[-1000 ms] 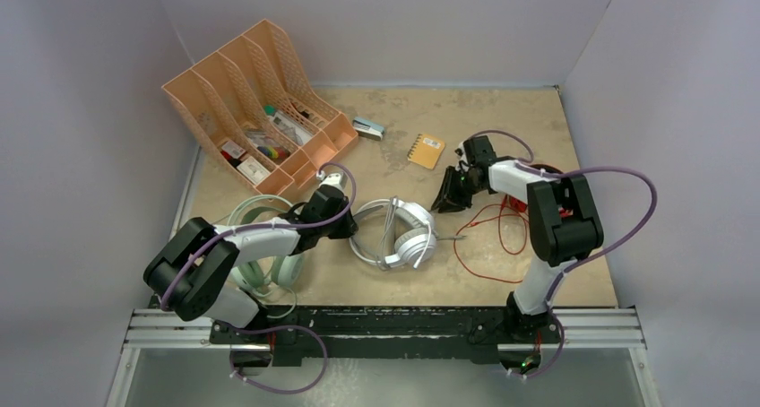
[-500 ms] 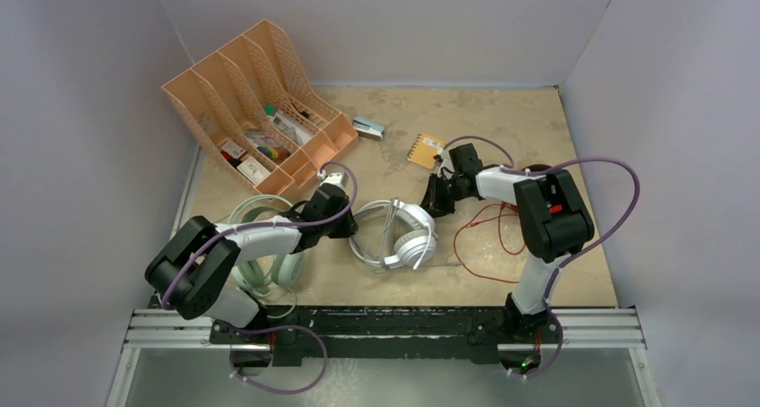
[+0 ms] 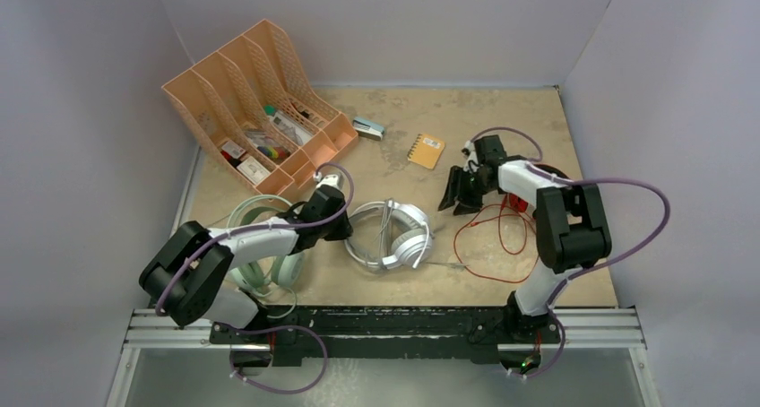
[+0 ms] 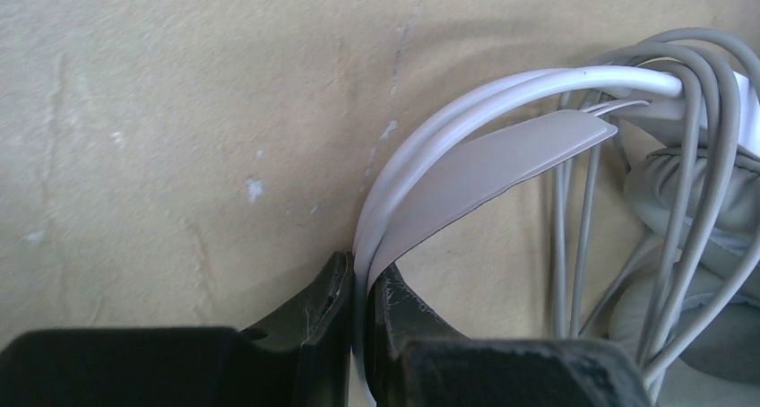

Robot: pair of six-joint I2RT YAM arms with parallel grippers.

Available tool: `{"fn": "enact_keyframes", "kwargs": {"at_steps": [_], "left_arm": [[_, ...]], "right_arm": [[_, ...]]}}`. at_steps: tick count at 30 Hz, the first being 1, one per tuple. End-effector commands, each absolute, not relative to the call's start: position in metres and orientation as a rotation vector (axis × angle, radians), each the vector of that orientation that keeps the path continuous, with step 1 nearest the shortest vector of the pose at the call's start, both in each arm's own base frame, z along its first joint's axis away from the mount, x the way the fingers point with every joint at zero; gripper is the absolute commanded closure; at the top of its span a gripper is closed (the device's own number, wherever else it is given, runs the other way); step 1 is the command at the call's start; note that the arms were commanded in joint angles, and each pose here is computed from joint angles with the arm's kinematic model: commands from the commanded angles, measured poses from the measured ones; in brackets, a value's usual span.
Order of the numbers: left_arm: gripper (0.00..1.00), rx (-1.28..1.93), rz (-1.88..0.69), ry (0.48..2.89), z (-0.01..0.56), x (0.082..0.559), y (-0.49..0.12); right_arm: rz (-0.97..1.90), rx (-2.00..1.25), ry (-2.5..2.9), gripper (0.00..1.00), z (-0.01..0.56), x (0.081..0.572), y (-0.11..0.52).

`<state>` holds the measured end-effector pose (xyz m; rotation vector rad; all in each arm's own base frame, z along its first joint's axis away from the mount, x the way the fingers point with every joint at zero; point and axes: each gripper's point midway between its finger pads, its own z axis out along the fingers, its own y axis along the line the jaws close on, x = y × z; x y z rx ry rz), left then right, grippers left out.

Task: Wrap the headphones
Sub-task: Pick up the headphones from the center of the board.

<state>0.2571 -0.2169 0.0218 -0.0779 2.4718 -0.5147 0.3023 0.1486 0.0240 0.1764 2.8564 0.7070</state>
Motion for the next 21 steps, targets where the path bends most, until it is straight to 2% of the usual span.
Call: {"fn": "enact_keyframes", "kwargs": {"at_steps": [1, 6, 9, 19, 21], "left_arm": [[0.91, -0.106, -0.329, 2.554, 0.009, 0.243, -0.188], [0.64, -0.058, -0.199, 2.577, 0.005, 0.241, -0.181], [0.55, -0.023, -0.155, 2.566, 0.007, 0.242, -0.185], [0.52, 0.121, 0.189, 2.576, -0.017, 0.231, -0.176], [0.59, 0.136, 0.245, 2.590, -0.027, 0.228, -0.171]], "right_arm": [[0.515, 0.108, 2.810, 0.47, 0.047, 0.310, 0.115], [0.554, 0.094, 2.777, 0.46, 0.058, 0.312, 0.120], [0.577, 0.095, 2.767, 0.46, 0.058, 0.311, 0.122], [0.563, 0.077, 2.726, 0.46, 0.067, 0.312, 0.120], [0.569, 0.076, 2.708, 0.46, 0.072, 0.312, 0.120]]}}
